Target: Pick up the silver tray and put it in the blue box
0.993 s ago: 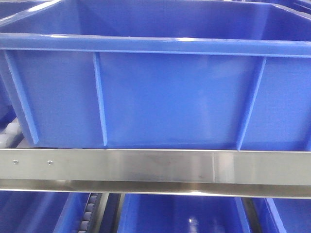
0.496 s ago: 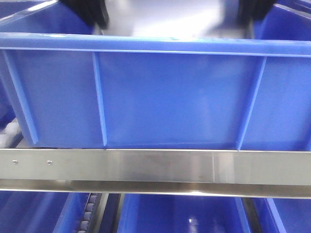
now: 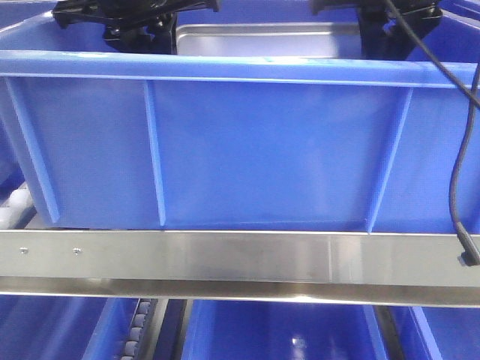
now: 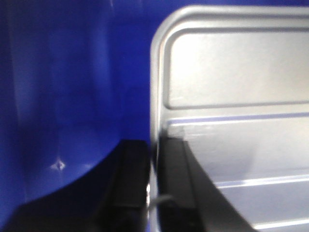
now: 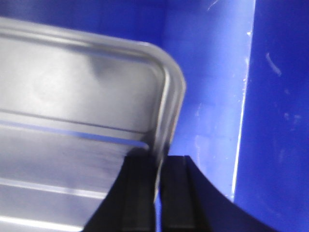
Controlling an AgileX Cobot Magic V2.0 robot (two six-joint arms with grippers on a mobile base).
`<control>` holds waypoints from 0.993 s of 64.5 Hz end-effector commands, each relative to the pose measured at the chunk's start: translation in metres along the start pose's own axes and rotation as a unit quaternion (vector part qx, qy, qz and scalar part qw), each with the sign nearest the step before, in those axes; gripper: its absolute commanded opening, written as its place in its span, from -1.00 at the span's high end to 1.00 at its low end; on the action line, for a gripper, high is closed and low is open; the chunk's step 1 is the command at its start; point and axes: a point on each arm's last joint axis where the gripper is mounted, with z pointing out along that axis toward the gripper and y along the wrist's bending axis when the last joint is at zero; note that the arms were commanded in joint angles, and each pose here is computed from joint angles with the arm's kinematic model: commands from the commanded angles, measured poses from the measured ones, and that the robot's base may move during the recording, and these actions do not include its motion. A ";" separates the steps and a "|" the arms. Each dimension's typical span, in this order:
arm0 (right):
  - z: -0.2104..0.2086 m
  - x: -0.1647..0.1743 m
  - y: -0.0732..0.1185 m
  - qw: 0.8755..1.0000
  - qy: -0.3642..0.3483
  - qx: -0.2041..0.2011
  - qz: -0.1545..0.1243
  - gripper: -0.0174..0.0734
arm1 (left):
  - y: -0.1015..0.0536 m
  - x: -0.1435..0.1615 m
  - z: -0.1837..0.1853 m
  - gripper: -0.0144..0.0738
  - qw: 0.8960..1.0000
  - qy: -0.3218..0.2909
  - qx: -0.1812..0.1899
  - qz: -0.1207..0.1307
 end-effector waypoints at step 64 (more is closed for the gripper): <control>-0.154 0.044 -0.048 0.977 -0.207 -0.041 -0.021 0.49 | 0.034 0.036 -0.197 0.88 0.981 -0.190 0.023 0.029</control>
